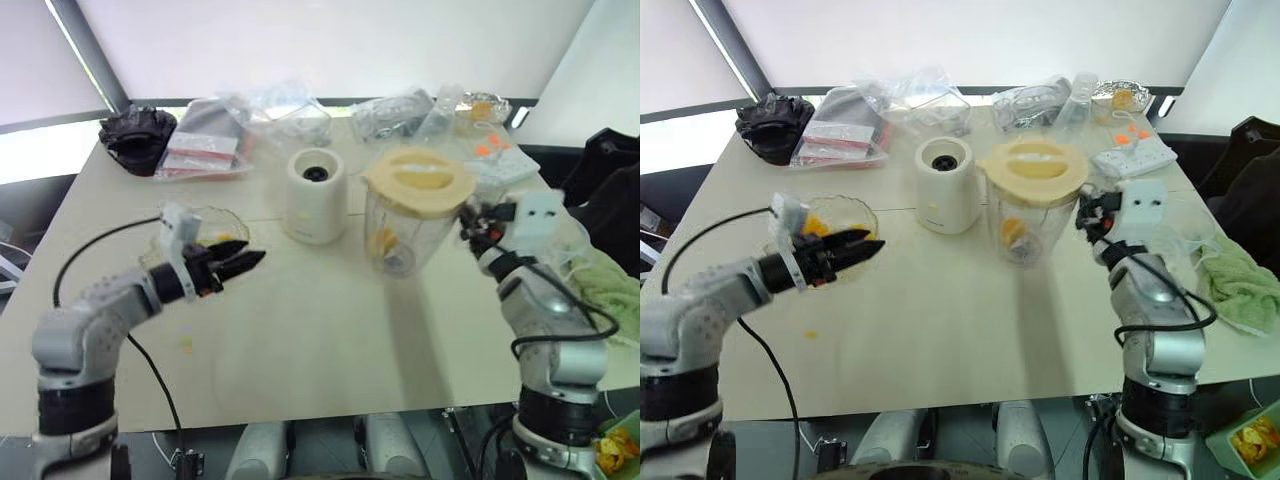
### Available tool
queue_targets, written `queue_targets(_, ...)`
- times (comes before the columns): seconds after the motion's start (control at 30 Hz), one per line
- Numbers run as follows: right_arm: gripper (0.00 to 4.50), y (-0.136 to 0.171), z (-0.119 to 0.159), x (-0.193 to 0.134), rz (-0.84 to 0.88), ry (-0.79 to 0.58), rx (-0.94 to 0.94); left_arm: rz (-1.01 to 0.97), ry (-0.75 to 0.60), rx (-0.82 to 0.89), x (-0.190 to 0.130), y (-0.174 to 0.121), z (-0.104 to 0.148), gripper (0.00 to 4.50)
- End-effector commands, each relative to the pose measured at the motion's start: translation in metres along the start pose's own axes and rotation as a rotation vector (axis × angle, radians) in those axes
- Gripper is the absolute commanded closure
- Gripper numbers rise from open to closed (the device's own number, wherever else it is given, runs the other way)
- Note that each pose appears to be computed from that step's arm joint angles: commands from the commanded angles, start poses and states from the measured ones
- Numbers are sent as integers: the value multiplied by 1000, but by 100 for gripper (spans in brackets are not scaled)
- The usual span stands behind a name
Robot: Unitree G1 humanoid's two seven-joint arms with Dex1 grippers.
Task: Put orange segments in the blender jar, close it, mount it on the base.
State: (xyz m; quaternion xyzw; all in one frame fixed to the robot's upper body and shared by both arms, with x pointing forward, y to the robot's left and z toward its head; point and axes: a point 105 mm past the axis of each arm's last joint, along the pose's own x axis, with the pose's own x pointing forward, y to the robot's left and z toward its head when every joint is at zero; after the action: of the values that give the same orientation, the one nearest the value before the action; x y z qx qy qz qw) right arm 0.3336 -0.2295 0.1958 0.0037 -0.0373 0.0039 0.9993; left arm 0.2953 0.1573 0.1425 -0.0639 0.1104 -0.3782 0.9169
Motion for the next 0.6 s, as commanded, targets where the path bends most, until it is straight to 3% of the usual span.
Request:
queue_targets(0.03, 353, 1, 59, 3, 27, -159, -21, 0, -130, 97, 8, -14, 23, 171)
queue_targets(0.3, 353, 15, 150, 53, 51, -247, -23, 66, -248, 166, 19, -28, 26, 171)
queue_targets(0.6, 353, 72, 189, 100, 169, -281, 4, 126, -280, 214, 22, -37, 14, 171)
